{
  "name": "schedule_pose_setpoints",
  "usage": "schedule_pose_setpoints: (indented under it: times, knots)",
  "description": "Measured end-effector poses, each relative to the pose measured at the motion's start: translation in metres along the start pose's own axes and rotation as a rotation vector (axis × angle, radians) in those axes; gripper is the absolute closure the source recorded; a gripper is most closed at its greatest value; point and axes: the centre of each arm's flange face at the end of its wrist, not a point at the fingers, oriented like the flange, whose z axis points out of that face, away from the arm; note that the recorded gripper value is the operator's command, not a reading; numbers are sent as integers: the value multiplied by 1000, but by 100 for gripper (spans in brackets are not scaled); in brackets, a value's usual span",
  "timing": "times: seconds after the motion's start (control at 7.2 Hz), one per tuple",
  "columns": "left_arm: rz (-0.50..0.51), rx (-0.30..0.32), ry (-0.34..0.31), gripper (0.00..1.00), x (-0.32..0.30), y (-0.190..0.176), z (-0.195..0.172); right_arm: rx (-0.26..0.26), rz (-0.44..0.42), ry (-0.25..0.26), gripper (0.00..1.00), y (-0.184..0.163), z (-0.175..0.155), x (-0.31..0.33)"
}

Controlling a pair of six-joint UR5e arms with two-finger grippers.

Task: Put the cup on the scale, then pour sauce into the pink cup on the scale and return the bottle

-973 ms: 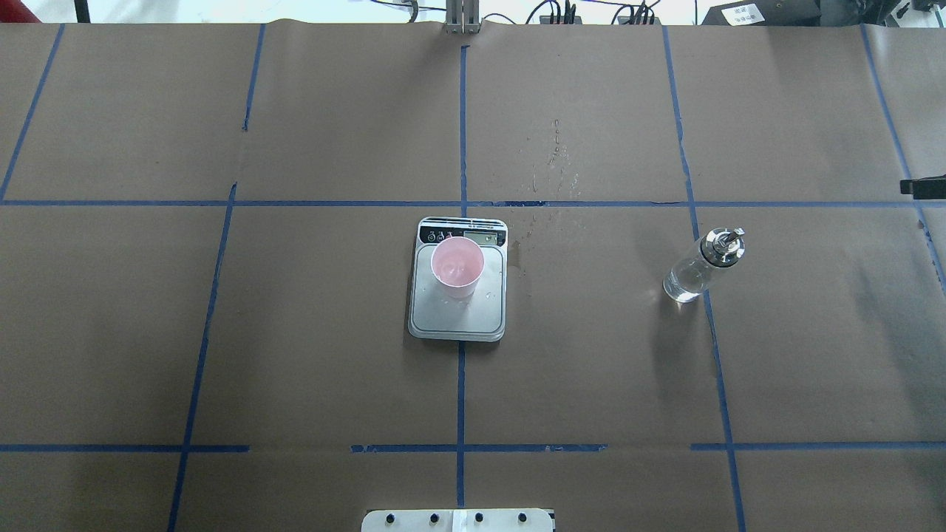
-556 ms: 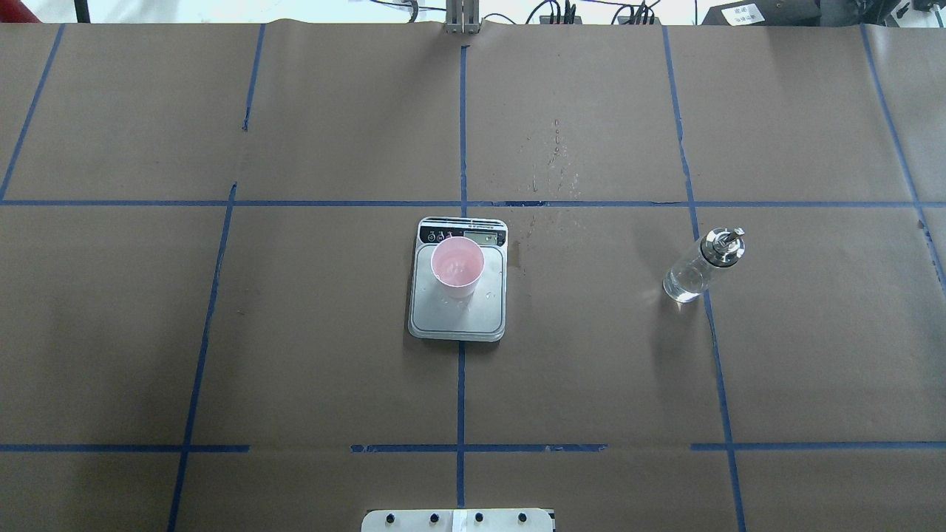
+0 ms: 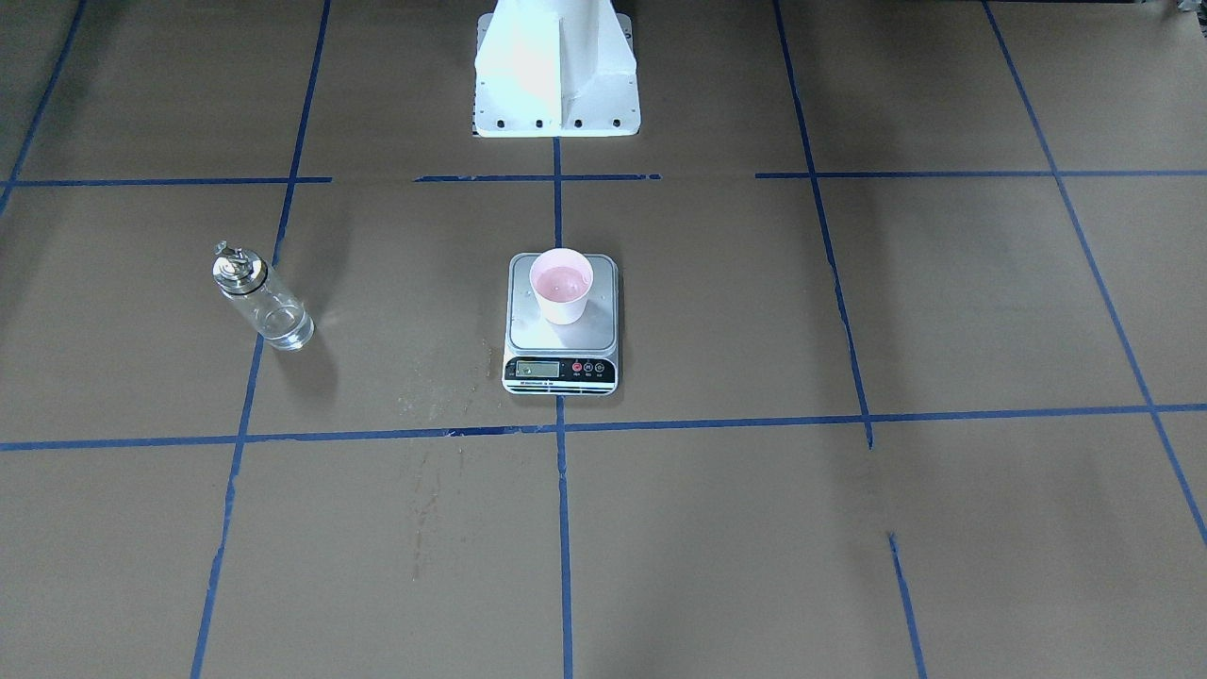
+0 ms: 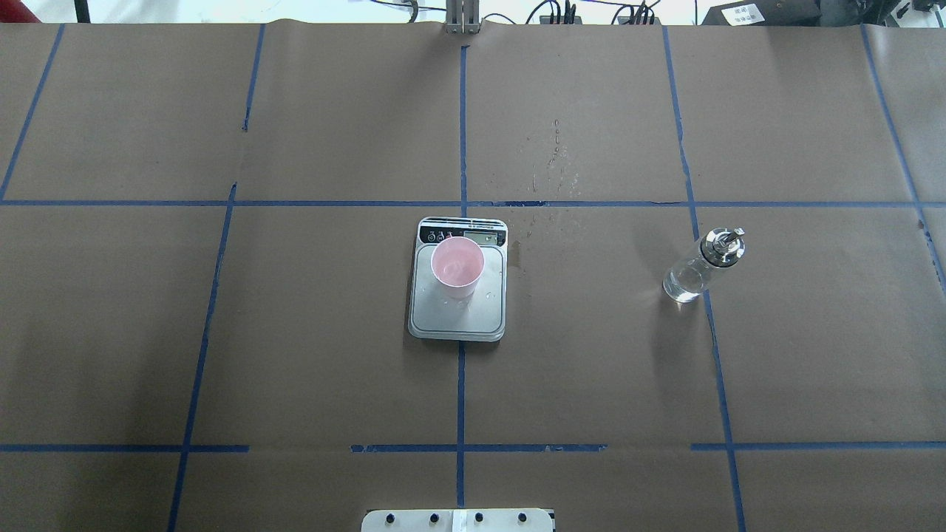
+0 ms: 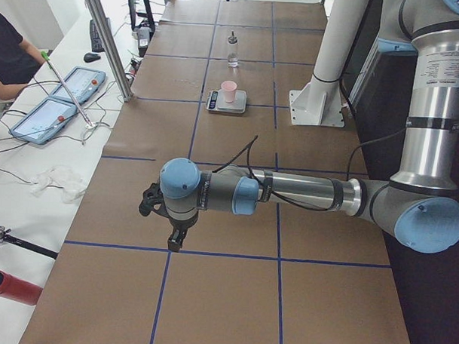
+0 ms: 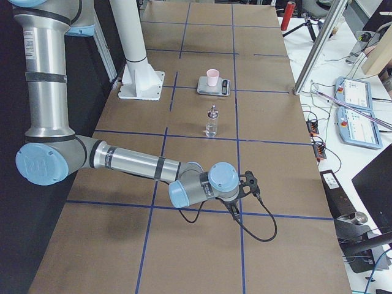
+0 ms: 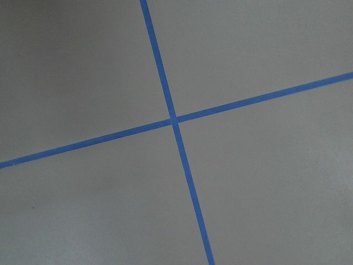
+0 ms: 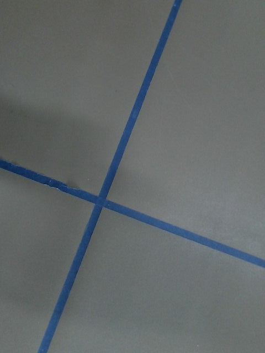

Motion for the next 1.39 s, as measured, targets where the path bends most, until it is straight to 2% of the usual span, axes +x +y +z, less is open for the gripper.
schedule_pose_setpoints:
  times: [0.28,0.56,0.83,1.11,1.39]
  knots:
    - [-17,4,-47,0,0,-4,-3,-22,-20,12,0,-2,-33,-3]
    - [-51,-18,-95,0,-9,1,5,-36,-32,21,0,-2,-45,-11]
    - [-49,-12,-99,0,-7,3,2,-82,-20,36,0,-7,-57,-37]
    - [-66,-24,-99,0,-12,23,9,-116,-7,70,0,15,-67,-55]
    - [-74,-30,-98,0,-12,30,12,-125,-6,93,0,38,-66,-59]
